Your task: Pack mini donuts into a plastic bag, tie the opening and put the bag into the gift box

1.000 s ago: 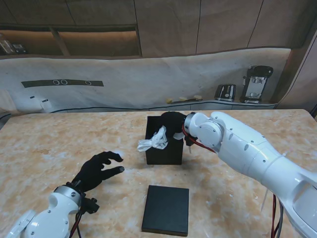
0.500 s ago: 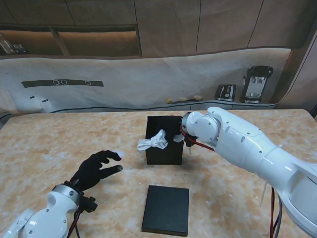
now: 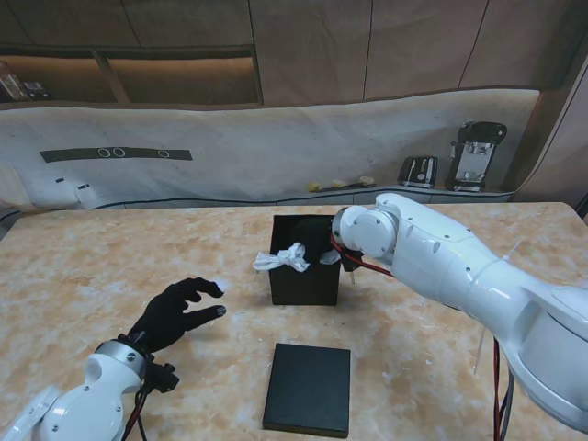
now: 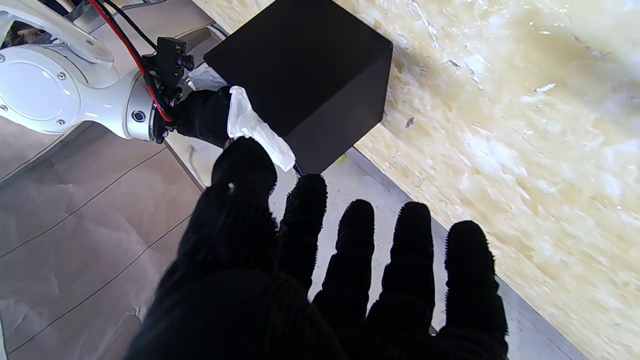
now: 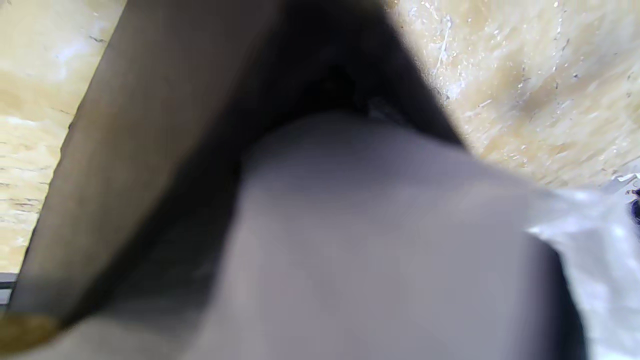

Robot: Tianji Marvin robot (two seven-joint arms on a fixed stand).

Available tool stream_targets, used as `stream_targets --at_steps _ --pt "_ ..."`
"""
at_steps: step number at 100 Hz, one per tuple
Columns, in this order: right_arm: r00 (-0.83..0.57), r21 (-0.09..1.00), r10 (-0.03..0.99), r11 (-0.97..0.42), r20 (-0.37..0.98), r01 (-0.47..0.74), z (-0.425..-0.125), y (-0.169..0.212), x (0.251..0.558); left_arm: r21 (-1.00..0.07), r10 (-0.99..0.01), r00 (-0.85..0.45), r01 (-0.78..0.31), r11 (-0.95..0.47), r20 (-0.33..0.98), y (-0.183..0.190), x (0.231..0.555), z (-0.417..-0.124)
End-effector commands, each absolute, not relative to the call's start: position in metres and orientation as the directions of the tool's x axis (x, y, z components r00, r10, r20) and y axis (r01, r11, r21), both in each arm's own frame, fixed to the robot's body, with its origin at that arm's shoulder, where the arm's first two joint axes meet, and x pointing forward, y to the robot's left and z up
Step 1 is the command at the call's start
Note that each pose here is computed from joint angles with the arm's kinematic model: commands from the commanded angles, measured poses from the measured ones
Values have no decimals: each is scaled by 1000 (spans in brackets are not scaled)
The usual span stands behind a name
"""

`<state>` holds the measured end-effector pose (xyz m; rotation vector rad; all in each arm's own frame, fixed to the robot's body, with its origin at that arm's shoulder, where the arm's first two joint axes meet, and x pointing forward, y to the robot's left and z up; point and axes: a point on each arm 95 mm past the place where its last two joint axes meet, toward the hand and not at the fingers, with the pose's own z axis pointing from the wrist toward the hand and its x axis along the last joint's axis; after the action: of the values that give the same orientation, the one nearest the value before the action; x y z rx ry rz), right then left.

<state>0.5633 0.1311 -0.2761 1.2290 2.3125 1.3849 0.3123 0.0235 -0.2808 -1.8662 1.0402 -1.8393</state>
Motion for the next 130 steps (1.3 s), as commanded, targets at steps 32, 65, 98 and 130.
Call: stream_targets --at_steps 32,65,98,130 --pt "-637 754 728 263 254 602 -283 141 567 -680 -687 -91 -282 -677 721 25 312 -281" --pt "-631 736 733 276 255 618 -288 141 567 -677 -686 -85 -286 -678 723 25 313 -281" --pt "-617 795 753 222 228 565 -274 129 562 -666 -674 -89 -292 -686 733 21 314 -283" --pt "-632 829 745 204 213 520 -259 124 554 -663 -667 -101 -294 -688 738 17 311 -283"
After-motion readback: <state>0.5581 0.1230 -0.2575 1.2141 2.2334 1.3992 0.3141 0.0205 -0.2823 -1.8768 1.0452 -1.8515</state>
